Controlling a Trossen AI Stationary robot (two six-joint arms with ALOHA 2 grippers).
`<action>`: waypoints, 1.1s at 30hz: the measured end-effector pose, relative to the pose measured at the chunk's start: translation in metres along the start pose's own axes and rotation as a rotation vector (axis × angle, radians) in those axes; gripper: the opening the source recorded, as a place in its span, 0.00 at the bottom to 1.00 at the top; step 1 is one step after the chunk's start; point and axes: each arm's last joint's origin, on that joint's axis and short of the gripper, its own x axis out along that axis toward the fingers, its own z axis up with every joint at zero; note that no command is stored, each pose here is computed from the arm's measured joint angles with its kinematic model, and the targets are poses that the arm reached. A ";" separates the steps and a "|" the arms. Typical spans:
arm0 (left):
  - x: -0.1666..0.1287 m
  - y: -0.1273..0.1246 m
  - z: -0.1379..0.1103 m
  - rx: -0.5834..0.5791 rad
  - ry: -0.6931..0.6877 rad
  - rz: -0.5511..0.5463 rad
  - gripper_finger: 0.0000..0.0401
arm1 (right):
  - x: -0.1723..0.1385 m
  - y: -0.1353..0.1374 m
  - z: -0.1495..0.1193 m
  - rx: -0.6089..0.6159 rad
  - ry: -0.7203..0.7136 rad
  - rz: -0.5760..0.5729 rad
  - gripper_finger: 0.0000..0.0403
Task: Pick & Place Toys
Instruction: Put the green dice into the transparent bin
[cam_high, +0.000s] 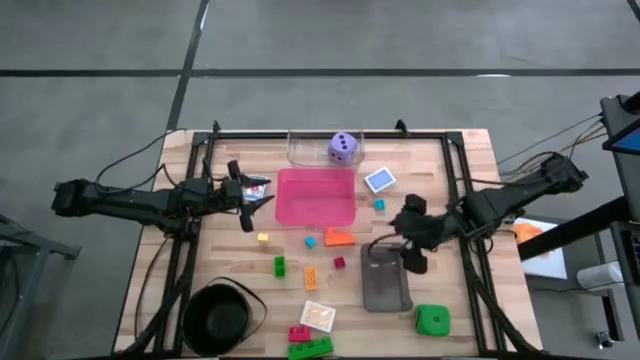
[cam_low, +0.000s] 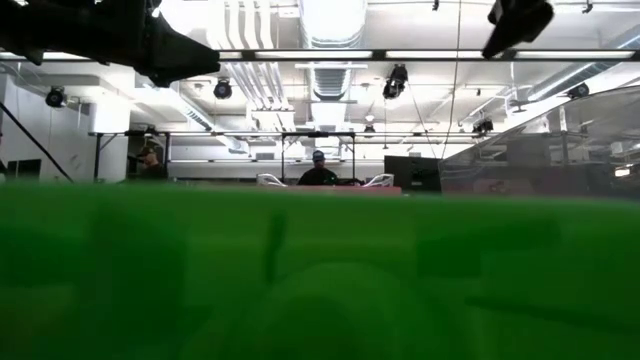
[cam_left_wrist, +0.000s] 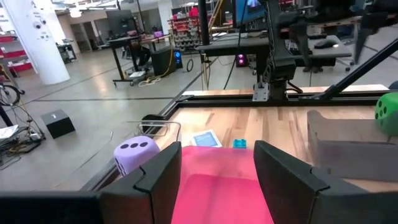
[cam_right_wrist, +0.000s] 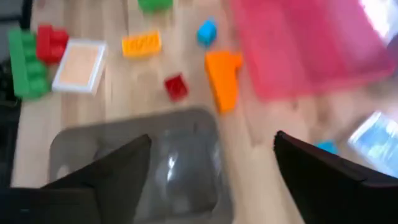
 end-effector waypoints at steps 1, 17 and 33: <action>0.000 0.000 0.000 0.000 0.000 0.000 0.51 | 0.001 0.005 0.002 0.010 0.039 0.007 0.90; 0.000 0.000 -0.001 0.011 0.013 -0.001 0.51 | 0.002 0.099 -0.002 0.161 0.461 0.028 0.89; 0.000 0.000 -0.001 -0.016 0.014 -0.001 0.51 | 0.022 0.140 -0.071 0.141 0.596 -0.095 0.88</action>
